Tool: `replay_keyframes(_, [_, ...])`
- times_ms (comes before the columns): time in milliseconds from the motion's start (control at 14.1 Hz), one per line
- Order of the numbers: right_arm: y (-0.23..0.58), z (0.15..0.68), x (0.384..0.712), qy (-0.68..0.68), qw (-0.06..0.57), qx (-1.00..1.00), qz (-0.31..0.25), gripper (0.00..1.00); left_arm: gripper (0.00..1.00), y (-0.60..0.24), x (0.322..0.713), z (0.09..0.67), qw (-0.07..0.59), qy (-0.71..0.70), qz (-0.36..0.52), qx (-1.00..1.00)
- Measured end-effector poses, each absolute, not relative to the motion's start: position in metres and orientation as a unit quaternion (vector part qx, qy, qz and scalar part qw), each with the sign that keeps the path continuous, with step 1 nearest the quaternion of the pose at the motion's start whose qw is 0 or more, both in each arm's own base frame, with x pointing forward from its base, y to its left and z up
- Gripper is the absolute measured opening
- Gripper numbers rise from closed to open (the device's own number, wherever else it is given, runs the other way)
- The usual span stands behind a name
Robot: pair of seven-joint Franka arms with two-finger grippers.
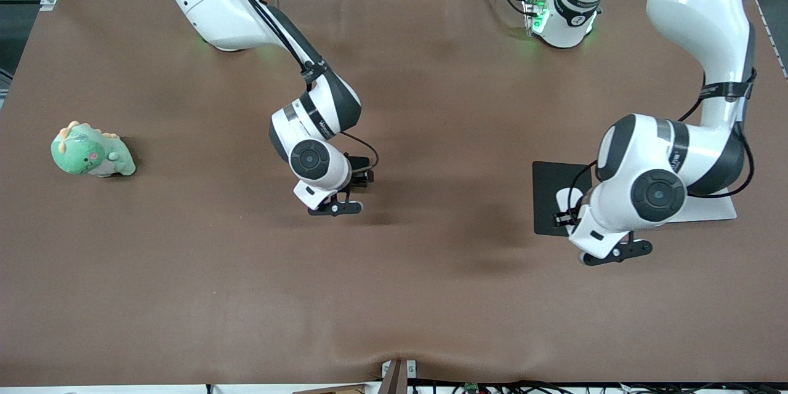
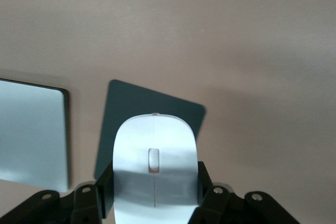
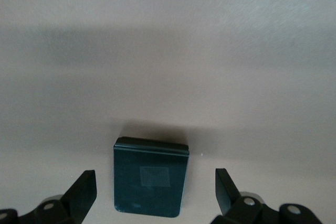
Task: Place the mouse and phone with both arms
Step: 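Carry the mouse toward the mouse pad while the right gripper grasps the phone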
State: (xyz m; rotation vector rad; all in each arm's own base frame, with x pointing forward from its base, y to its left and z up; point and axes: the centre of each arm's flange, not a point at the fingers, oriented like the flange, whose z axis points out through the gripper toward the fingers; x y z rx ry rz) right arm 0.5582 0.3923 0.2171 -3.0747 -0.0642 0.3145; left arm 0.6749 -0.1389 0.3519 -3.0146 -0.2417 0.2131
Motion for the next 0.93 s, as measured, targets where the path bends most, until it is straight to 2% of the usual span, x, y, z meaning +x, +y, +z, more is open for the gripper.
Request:
replay_keyframes(427, [0.404, 0.189, 0.53, -0.029, 0.023, -0.995, 0.094, 1.0, 0.61, -0.07, 0.655, 0.347, 0.045, -0.018, 0.062, -0.997])
replay_keyframes(925, [0.401, 0.169, 0.516, -0.01, 0.024, -0.996, 0.083, 1.0, 0.61, -0.031, 0.613, 0.299, 0.032, 0.05, 0.026, -0.998])
